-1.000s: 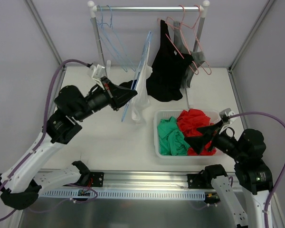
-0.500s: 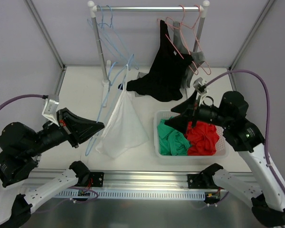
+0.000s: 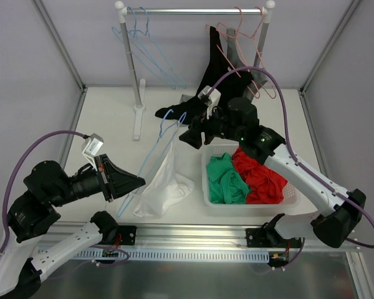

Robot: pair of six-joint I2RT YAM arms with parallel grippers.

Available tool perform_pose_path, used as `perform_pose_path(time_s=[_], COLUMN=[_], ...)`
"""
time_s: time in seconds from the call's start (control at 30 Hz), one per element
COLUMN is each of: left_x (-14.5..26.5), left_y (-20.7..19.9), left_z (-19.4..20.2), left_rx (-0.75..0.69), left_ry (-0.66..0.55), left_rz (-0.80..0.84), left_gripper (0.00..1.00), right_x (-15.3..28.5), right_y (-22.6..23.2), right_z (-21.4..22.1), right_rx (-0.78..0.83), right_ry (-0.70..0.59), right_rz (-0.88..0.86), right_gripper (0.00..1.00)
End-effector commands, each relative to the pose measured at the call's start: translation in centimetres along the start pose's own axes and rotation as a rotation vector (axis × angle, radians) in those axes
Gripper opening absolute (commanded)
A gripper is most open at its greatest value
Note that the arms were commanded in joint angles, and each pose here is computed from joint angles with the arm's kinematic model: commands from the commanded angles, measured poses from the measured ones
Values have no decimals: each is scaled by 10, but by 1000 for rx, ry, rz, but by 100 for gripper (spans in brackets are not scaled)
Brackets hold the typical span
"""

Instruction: Remove the tank top from the hanger

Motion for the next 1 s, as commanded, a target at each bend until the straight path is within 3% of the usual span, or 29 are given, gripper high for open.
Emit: perform_pose_path(time_s=[0.0, 0.27, 0.73, 0.83, 0.97], left_x=[-2, 3, 1, 1, 2], left_y=[-5, -12, -14, -16, -20], left_z=[0, -1, -7, -8, -9], left_rx=[32, 41, 42, 47, 44], left_ry=[-9, -37, -63, -65, -68], left_rz=[40, 79, 89, 97, 113], left_gripper=[0, 0, 0, 0, 0], right_x=[-1, -13, -23, -26, -28], right_y=[0, -2, -6, -5, -4], right_z=[-59, -64, -40, -40, -41], right_rx=[93, 97, 59, 47, 43], right_ry=[-184, -201, -175, -181, -190], right_rz=[17, 0, 6, -9, -19], right_gripper=[64, 49, 46, 41, 23])
Point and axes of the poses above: each gripper's point midway between its finger pads, its own x axis back along the fingers, its own y axis along the line the jaws close on, z = x × y, the point moved 2 cm from there along x, back along the fingers, and after that the axes turned 11 degrees about x, right-handed, at the moved point
